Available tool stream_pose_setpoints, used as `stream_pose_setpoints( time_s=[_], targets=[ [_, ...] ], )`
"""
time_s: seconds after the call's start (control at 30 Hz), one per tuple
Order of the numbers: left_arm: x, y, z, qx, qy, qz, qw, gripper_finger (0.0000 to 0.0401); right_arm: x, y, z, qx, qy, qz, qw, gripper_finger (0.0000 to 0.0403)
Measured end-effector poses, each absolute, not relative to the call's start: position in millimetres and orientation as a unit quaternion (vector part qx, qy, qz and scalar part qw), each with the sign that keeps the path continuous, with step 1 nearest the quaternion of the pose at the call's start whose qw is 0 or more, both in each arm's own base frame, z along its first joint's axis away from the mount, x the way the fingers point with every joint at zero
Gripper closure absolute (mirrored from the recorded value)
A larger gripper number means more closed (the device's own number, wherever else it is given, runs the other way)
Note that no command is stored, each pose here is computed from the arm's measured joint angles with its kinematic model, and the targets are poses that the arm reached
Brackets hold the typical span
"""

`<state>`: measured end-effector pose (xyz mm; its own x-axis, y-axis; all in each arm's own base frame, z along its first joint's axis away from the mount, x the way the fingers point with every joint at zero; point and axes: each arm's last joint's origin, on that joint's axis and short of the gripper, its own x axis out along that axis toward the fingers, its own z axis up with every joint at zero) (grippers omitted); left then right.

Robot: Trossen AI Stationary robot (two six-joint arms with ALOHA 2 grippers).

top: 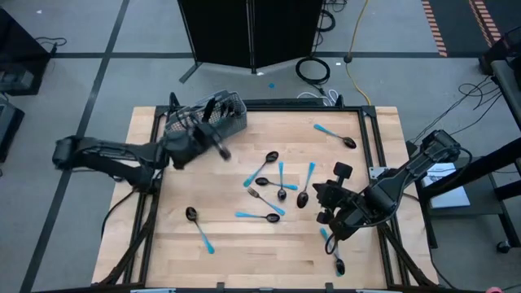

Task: Sort silverware
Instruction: Put the blue fork in the silverware rack

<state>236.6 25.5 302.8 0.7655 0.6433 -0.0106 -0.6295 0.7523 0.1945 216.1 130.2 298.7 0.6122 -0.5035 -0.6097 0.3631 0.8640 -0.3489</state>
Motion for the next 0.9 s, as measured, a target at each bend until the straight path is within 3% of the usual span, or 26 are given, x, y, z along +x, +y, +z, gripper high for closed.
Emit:
stream_pose_setpoints(
  time_s=[0.1, 0.27, 0.67, 0.9],
  targets=[
    [220.5, 56.3, 291.0, 0.056, -0.007, 0.403, 0.914, 0.0401, 216.8, 130.0, 299.5, -0.108, 0.359, -0.247, 0.894, 0.0403],
    [209.3, 94.3, 269.7, 0.043, -0.055, 0.437, 0.897, 0.0401, 217.6, 129.6, 299.9, -0.121, 0.356, -0.247, 0.893, 0.0403],
    [211.7, 143.9, 237.6, 0.020, -0.077, 0.466, 0.881, 0.0401, 220.5, 127.2, 300.6, -0.126, 0.353, -0.250, 0.893, 0.0403],
    [217.5, 154.4, 217.6, 0.022, -0.036, 0.476, 0.878, 0.0401, 221.7, 128.2, 300.9, -0.128, 0.353, -0.242, 0.895, 0.0403]
  ],
)
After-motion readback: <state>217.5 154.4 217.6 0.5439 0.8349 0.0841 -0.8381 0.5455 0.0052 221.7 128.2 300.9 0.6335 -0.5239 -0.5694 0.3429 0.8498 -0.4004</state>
